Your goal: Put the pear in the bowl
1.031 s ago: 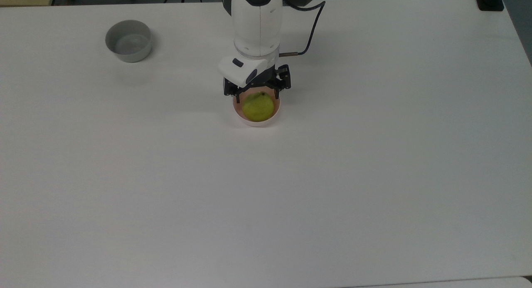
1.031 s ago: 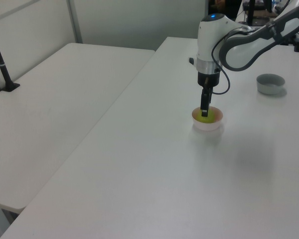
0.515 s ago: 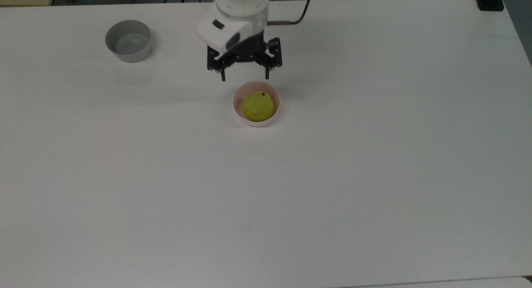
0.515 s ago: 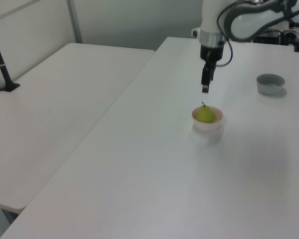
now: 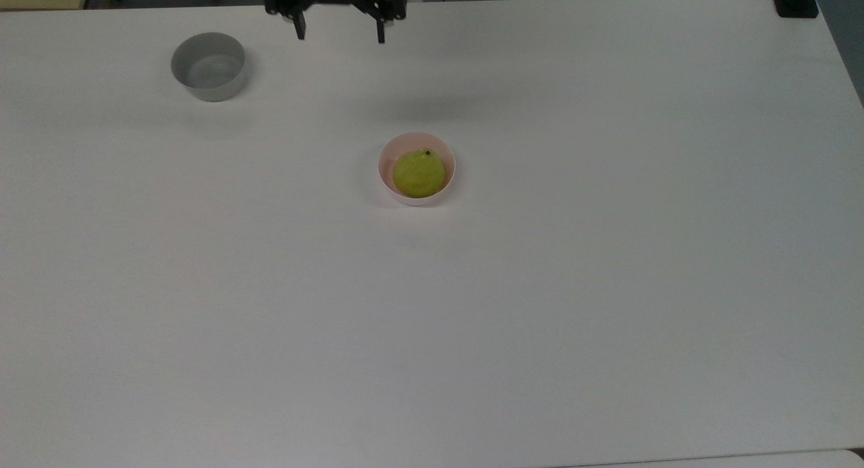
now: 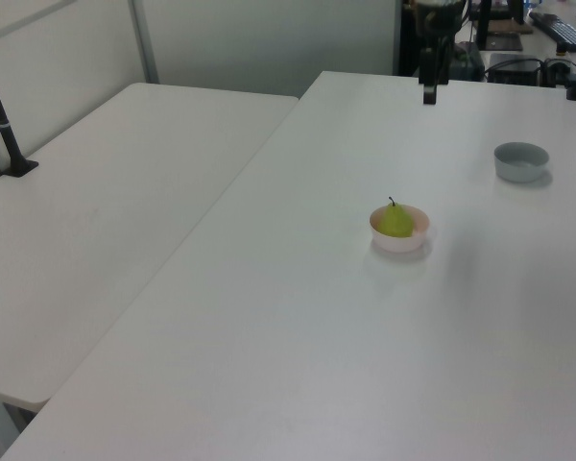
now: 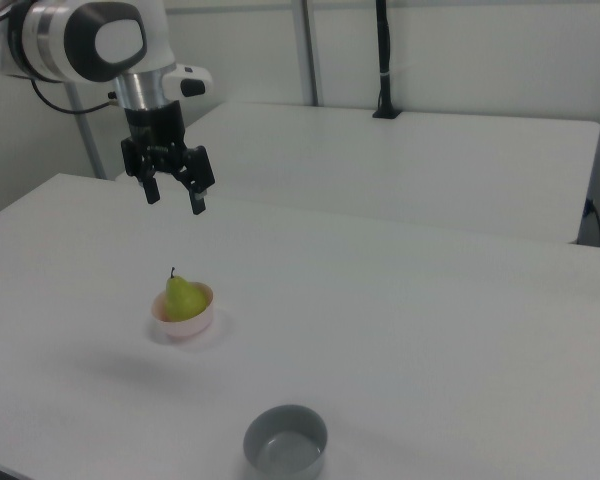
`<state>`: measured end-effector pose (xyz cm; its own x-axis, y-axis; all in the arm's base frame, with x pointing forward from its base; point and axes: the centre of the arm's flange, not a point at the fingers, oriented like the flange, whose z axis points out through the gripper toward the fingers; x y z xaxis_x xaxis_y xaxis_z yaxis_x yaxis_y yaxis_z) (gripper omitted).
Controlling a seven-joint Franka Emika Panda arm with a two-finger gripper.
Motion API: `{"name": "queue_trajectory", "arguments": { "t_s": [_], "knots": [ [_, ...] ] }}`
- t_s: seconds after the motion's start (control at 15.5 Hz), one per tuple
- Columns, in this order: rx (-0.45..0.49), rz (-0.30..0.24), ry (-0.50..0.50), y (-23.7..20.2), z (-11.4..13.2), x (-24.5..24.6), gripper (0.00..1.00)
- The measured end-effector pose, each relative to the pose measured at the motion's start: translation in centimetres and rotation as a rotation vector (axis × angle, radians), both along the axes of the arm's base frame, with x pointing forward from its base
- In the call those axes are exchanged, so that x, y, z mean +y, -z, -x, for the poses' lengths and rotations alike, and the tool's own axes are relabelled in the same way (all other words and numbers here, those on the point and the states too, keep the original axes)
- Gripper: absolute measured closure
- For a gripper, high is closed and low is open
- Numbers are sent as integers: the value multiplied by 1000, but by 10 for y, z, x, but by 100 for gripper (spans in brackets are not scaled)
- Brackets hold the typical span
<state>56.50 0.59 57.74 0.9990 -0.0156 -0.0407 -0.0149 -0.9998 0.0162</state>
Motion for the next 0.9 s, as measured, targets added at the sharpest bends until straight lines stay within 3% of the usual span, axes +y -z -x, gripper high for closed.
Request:
{"name": "queue_trajectory", "arguments": {
  "t_s": [0.45, 0.9],
  "knots": [
    [-23, -4, 50, -26, 13, -30, 0],
    [-89, -18, -67, -32, 7, -50, 0]
  ]
}}
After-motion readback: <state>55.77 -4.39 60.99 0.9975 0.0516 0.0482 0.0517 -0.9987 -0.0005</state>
